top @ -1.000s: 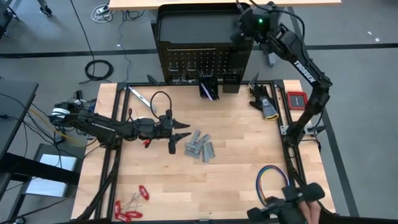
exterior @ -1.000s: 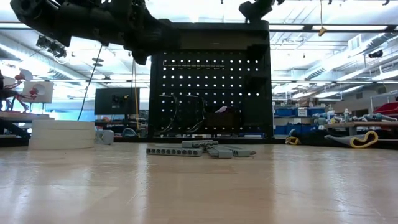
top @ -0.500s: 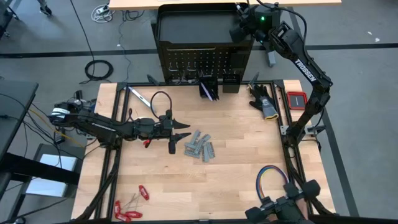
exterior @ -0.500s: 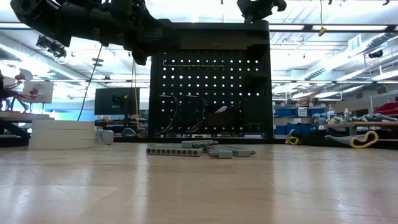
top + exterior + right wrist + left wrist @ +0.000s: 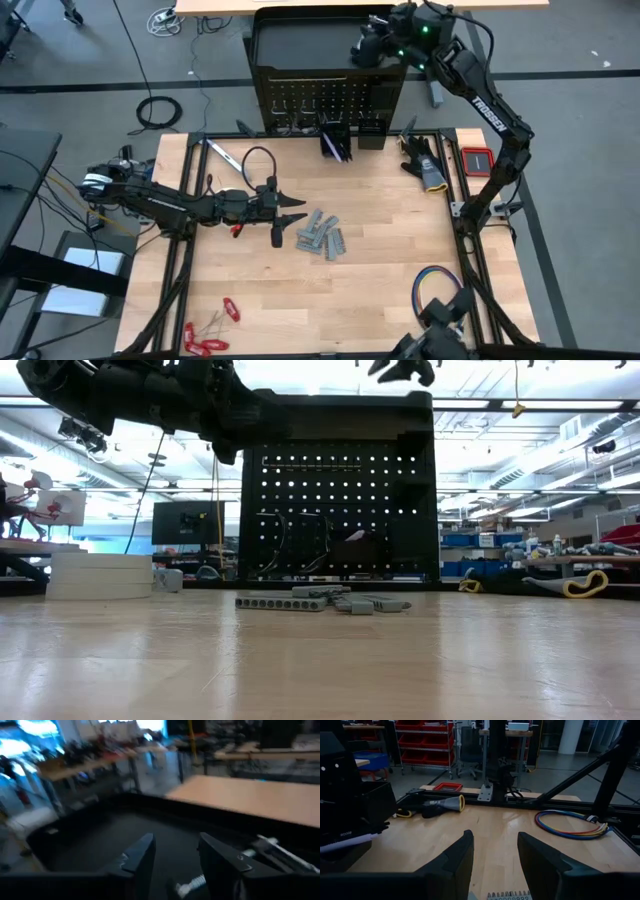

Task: Hang tools onto peg board
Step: Put the black clamp onto the peg board, then put the silver spirit level onto the peg board

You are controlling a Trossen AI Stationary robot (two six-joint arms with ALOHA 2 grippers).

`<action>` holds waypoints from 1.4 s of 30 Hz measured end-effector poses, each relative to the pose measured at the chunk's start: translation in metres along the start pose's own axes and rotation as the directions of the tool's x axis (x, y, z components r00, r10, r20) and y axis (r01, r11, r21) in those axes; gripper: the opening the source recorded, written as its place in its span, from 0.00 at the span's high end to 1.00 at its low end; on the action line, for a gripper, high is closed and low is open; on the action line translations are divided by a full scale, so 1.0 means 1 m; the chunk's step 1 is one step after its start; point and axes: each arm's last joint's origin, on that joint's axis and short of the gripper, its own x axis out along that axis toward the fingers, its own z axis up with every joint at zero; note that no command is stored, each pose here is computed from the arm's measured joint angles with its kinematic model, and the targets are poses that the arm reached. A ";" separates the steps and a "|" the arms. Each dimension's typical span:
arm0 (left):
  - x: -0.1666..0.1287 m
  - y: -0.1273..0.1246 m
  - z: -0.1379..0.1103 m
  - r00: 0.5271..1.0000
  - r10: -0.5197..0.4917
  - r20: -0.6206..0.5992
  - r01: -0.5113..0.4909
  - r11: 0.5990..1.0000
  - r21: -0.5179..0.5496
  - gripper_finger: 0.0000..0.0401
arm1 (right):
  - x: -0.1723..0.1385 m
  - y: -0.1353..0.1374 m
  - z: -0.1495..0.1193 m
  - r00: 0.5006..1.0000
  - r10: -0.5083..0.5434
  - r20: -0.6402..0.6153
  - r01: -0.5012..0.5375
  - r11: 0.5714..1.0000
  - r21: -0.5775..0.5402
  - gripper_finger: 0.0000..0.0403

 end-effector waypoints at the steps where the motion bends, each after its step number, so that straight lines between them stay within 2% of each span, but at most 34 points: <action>1: 0.000 0.000 0.000 1.000 0.000 0.001 0.000 1.000 0.000 0.61 | 0.001 0.002 0.000 1.000 0.006 0.014 -0.006 1.000 0.000 0.60; 4: 0.000 0.000 0.000 1.000 -0.002 0.001 0.002 1.000 -0.003 0.61 | 0.002 0.004 -0.001 1.000 -0.014 0.027 0.014 1.000 -0.002 0.60; 8: 0.000 0.000 0.000 1.000 -0.004 0.000 0.004 1.000 -0.018 0.61 | 0.000 0.010 0.003 0.998 0.015 0.067 -0.014 1.000 -0.014 0.60; 14: -0.002 0.000 -0.001 0.999 -0.001 -0.039 0.001 1.000 -0.011 0.61 | -0.029 0.039 0.012 0.978 0.185 0.099 -0.171 0.976 -0.134 0.60; 18: -0.008 0.002 0.001 0.998 0.002 -0.065 -0.003 1.000 -0.005 0.61 | -0.051 0.074 0.001 0.949 0.314 -0.006 -0.305 0.917 -0.256 0.60; 21: -0.015 0.004 0.006 0.997 0.016 -0.074 -0.016 1.000 0.001 0.61 | -0.068 0.107 -0.018 0.901 0.410 -0.143 -0.434 0.835 -0.338 0.60; 25: -0.026 0.008 0.011 0.992 0.056 -0.112 -0.052 0.998 0.034 0.61 | -0.087 0.151 -0.058 0.805 0.507 -0.308 -0.592 0.715 -0.371 0.61; 28: -0.034 0.011 0.018 0.982 0.086 -0.170 -0.077 0.995 0.057 0.61 | -0.095 0.182 -0.105 0.722 0.542 -0.429 -0.687 0.632 -0.359 0.61; 30: -0.039 0.012 0.026 0.973 0.106 -0.207 -0.090 0.992 0.085 0.61 | -0.102 0.200 -0.138 0.686 0.559 -0.466 -0.723 0.594 -0.353 0.61; 33: -0.050 0.014 0.040 0.948 0.144 -0.285 -0.113 0.986 0.121 0.60 | -0.113 0.218 -0.188 0.700 0.525 -0.485 -0.708 0.601 -0.371 0.61; 36: -0.062 0.016 0.053 0.919 0.172 -0.356 -0.147 0.984 0.098 0.60 | -0.122 0.225 -0.231 0.730 0.496 -0.471 -0.677 0.622 -0.394 0.61; 39: -0.068 0.017 0.060 0.911 0.177 -0.373 -0.167 0.984 0.060 0.60 | -0.130 0.225 -0.267 0.734 0.505 -0.455 -0.669 0.654 -0.353 0.61; 42: -0.071 0.014 0.058 0.905 0.141 -0.402 -0.133 0.990 0.050 0.60 | -0.135 0.221 -0.296 0.728 0.529 -0.436 -0.670 0.685 -0.288 0.61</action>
